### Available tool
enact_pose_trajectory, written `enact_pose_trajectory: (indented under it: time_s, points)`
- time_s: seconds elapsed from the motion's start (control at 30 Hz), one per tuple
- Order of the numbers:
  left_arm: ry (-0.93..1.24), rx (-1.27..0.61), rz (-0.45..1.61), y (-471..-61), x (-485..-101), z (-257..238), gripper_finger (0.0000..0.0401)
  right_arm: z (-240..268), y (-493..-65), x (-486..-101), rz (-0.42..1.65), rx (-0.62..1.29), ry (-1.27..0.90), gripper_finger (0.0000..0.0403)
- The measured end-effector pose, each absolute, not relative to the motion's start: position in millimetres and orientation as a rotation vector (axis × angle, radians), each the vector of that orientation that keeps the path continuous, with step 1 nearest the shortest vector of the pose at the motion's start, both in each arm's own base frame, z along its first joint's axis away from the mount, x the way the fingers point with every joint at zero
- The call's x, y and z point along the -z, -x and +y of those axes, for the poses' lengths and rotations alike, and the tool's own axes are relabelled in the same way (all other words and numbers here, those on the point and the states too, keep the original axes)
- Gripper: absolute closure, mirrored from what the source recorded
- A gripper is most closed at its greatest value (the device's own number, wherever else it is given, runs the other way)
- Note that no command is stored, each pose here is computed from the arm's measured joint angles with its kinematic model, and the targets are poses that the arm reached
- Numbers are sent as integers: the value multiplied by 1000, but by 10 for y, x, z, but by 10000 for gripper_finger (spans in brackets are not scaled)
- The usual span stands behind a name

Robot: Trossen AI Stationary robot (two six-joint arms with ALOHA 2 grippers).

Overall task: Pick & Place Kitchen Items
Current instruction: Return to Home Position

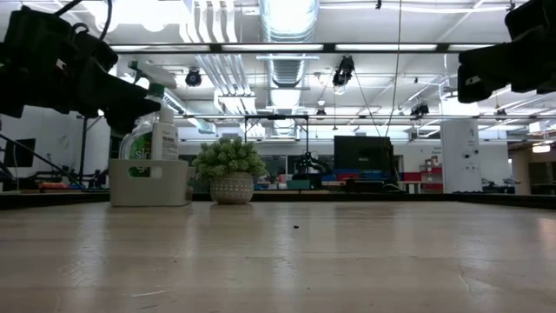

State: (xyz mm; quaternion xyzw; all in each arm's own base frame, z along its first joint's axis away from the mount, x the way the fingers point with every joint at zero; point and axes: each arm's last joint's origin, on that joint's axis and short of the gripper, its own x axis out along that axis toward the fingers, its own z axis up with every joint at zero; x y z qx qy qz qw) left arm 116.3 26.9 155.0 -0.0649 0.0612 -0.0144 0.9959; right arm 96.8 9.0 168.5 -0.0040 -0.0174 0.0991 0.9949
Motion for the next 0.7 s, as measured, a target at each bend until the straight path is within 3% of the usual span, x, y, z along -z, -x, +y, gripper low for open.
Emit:
enact_pose_trajectory:
  time_s: [0.33, 0.7]
  points:
    - [75, 101, 49, -1175, -1624, 186, 194, 89, -967, -1683, -33, -195, 7, 386]
    - [102, 40, 81, -1076, -1693, 174, 194, 89, -972, -1675, -22, -195, -3, 386]
